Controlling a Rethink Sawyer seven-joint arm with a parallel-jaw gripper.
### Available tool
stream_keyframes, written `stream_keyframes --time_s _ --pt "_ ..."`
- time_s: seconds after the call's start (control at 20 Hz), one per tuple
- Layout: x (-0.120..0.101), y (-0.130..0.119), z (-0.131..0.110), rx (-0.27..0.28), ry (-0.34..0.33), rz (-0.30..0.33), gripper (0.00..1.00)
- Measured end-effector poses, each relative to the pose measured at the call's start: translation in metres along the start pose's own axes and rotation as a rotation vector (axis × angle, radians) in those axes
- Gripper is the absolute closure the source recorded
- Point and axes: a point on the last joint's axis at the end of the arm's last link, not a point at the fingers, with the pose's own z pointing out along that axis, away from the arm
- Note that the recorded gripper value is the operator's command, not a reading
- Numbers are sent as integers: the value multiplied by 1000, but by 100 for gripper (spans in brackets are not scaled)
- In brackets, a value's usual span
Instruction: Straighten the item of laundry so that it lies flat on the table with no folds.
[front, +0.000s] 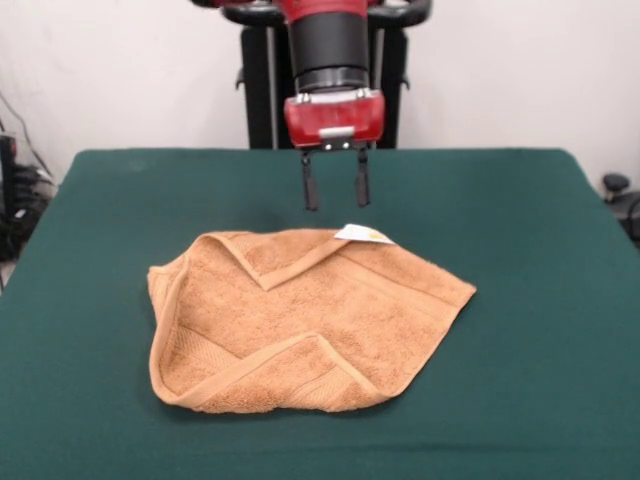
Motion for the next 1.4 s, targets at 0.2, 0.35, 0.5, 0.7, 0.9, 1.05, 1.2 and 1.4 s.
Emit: stream_keyframes --time_s 0.2,0.35,0.5,0.7,0.9,1.05,1.2,1.4 --pt "31 -4 3 7 50 -2 0" --pt "54 3 8 1 80 -3 0" --pt "77 17 13 -18 104 -14 0" --pt "97 31 16 -34 118 -28 0" --pt "112 40 19 -49 125 -25 0" --pt "116 41 21 -53 125 -20 0" --pt "116 41 20 -52 125 -20 0" --pt "110 39 20 -47 112 -25 0"
